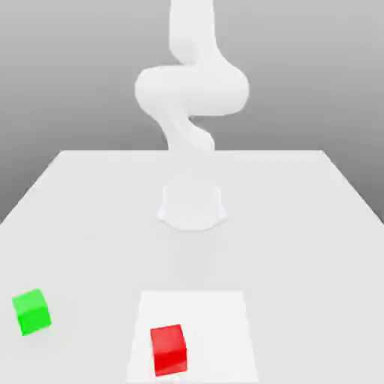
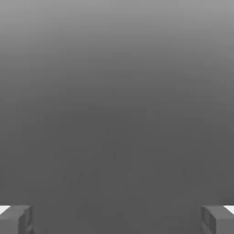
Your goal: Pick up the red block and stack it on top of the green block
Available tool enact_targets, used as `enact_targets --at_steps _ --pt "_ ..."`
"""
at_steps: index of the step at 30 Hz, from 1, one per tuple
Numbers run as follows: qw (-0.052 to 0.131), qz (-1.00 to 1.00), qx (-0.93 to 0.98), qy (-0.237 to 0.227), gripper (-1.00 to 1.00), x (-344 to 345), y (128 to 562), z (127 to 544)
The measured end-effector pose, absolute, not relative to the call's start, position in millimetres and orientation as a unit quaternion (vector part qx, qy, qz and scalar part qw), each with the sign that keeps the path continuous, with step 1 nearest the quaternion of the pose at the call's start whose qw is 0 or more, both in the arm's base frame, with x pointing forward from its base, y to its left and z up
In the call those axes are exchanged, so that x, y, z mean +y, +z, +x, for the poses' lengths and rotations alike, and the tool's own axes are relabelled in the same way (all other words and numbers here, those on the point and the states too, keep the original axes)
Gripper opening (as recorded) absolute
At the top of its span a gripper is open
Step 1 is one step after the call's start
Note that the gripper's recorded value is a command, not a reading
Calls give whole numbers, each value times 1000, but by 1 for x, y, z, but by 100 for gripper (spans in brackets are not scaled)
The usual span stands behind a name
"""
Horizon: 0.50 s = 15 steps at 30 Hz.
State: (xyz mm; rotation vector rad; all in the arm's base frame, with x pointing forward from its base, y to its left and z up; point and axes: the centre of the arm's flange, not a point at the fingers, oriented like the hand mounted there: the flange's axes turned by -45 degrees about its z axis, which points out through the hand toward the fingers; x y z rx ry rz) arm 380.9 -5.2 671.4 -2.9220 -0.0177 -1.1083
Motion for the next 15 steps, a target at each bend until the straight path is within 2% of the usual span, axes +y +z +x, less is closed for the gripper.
enact_targets --at_steps 7,15 --pt "18 -966 -39 -254 0 -15 544 455" --pt "18 -987 -73 -139 0 -22 388 489"
